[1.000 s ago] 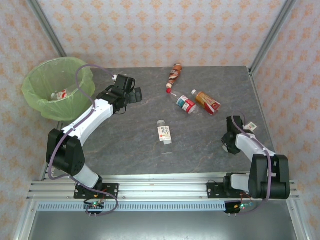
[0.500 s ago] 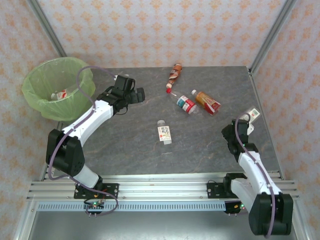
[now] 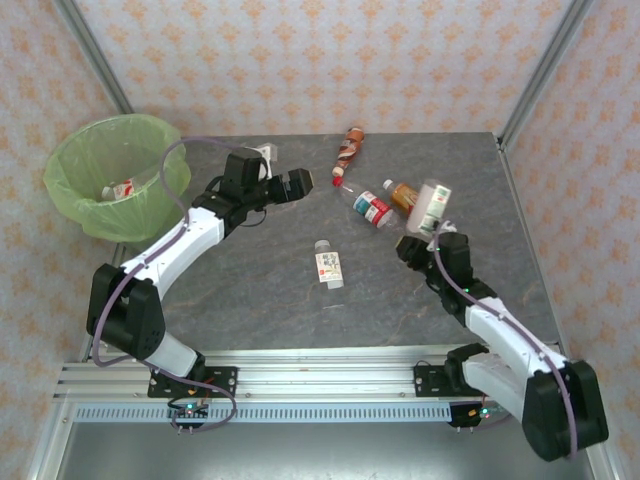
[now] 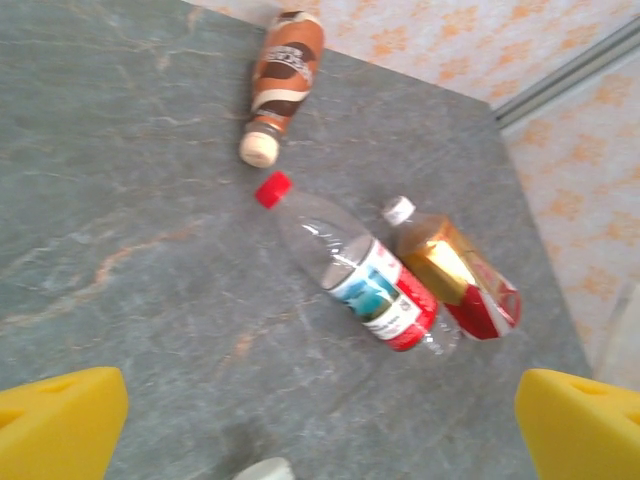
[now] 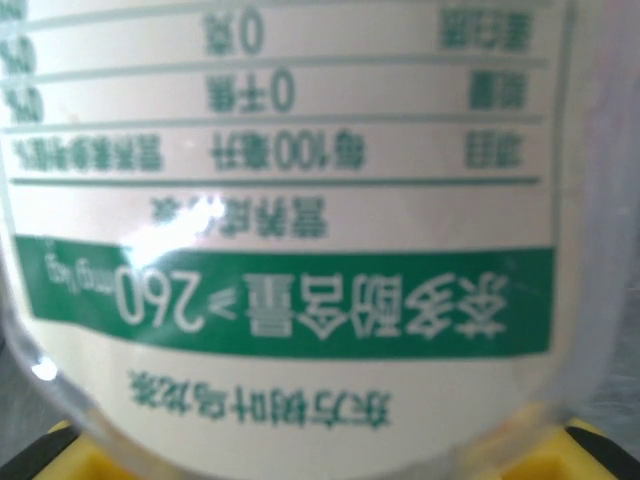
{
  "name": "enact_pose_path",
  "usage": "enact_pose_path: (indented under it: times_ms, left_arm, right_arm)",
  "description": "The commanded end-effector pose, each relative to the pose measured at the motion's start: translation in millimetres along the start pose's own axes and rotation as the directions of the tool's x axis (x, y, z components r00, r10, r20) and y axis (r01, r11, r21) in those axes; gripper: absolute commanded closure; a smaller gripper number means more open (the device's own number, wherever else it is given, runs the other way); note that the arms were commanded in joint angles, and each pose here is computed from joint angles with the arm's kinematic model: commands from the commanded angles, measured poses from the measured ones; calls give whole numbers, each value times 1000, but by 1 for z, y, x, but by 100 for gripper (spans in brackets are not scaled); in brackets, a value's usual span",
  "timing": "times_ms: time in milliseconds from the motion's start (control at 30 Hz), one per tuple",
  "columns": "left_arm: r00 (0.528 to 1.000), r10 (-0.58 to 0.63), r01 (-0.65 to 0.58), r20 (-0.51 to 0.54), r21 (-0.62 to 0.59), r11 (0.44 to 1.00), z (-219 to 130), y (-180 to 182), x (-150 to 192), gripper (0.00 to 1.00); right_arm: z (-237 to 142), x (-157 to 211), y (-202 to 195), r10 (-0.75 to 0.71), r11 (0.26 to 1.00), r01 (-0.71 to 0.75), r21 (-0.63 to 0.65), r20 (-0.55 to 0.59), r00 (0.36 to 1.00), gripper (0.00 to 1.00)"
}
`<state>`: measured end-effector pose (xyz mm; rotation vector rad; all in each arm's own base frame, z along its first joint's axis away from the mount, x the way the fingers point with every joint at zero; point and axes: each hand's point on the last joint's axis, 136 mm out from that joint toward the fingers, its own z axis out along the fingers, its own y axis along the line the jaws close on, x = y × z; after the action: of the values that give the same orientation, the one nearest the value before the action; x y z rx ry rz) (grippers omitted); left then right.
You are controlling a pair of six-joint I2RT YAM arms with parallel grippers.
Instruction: Put the plastic bottles in the bin
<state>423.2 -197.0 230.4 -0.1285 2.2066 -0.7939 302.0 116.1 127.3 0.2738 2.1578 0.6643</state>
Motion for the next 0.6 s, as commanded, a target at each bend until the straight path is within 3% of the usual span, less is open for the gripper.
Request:
enact_pose_path:
  times_ms: [0,367,567]
  left_arm:
    - [999,-19,15,31,132,991,-9,-35,-9,0]
    - [1000,-14,16,-10,208,978,-4,-74,9,0]
    - [1000,-11,10,4,285,958,-5,-95,7,0]
  right_arm:
    - [7,-28,43,-134,987,140,-78,74,988,100]
    - [40,-16,119,-401,902,402,-155,37,915,100]
    - [43,0,152,-452,858,441,-264,22,892,100]
